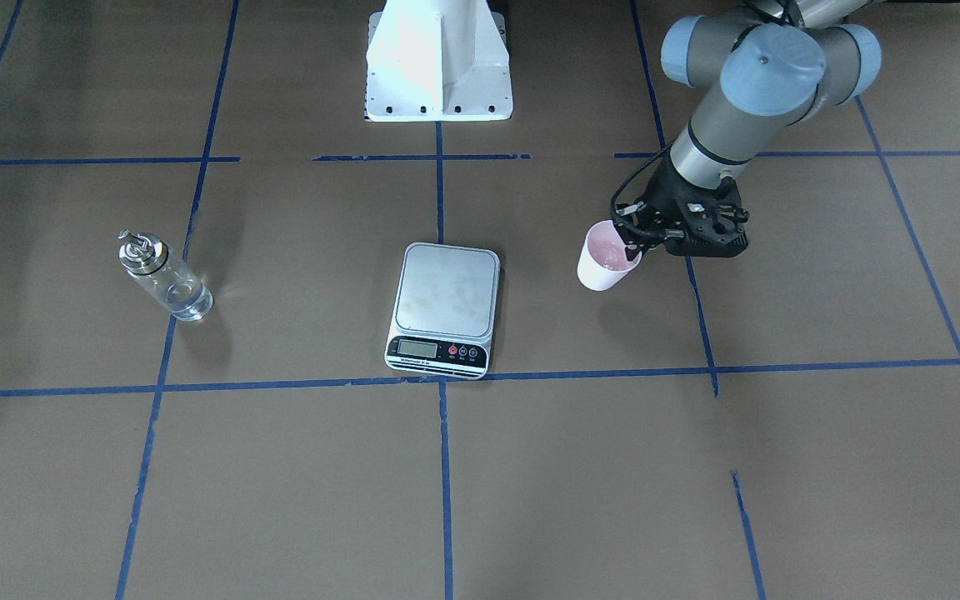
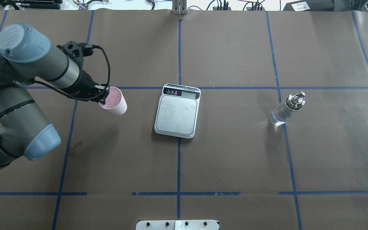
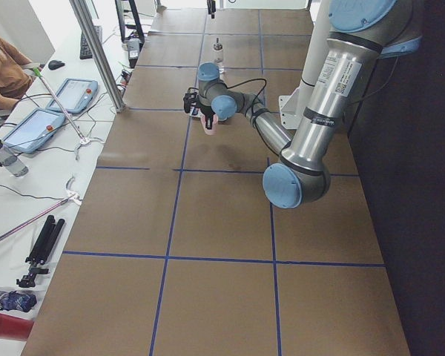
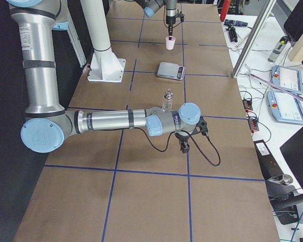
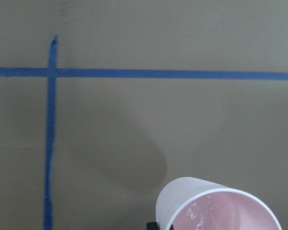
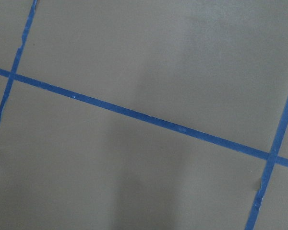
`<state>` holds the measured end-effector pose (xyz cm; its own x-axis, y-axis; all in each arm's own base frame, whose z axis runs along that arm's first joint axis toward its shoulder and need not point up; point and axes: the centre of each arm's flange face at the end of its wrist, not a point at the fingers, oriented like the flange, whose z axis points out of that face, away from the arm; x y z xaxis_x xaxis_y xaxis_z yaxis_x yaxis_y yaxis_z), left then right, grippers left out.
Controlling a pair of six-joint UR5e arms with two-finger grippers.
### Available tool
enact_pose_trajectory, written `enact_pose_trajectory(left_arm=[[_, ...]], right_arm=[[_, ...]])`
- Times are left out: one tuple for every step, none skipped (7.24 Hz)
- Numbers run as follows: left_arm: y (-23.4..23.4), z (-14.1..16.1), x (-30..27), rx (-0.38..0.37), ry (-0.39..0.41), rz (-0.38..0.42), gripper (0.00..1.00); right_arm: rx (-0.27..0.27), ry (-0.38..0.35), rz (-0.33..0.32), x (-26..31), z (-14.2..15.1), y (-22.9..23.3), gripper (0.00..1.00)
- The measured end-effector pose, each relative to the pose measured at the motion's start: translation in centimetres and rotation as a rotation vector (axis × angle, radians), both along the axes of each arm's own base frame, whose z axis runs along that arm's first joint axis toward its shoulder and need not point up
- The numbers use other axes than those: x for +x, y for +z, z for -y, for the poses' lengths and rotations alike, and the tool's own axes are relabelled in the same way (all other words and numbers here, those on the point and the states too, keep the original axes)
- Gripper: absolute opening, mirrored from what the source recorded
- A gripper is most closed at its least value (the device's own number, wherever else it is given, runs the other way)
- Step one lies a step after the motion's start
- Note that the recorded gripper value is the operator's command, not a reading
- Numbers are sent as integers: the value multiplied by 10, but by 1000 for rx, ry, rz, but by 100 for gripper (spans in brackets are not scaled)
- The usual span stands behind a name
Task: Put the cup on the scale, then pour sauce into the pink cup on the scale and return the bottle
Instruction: 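Lift the pink cup with the left gripper and carry it over the scale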
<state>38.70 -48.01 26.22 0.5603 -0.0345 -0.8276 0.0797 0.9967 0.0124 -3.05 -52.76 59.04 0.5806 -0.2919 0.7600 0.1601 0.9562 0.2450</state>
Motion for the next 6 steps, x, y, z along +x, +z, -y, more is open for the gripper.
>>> enact_pose_trajectory(left_arm=[[-38, -1, 22, -2, -11, -29, 0], [-66, 0, 51, 8, -21, -37, 0], [-88, 5, 91, 8, -31, -23, 0], [-106, 14, 127, -3, -38, -5, 0], [-115, 15, 152, -9, -38, 10, 0], [-116, 12, 165, -7, -41, 23, 0]], right_arm=[[3, -1, 1, 0, 0, -1, 100], [4, -1, 0, 0, 0, -1, 100], [4, -1, 0, 0, 1, -1, 100], [5, -1, 0, 0, 1, -2, 100], [4, -1, 0, 0, 1, -2, 100], [4, -1, 1, 0, 1, -2, 100]])
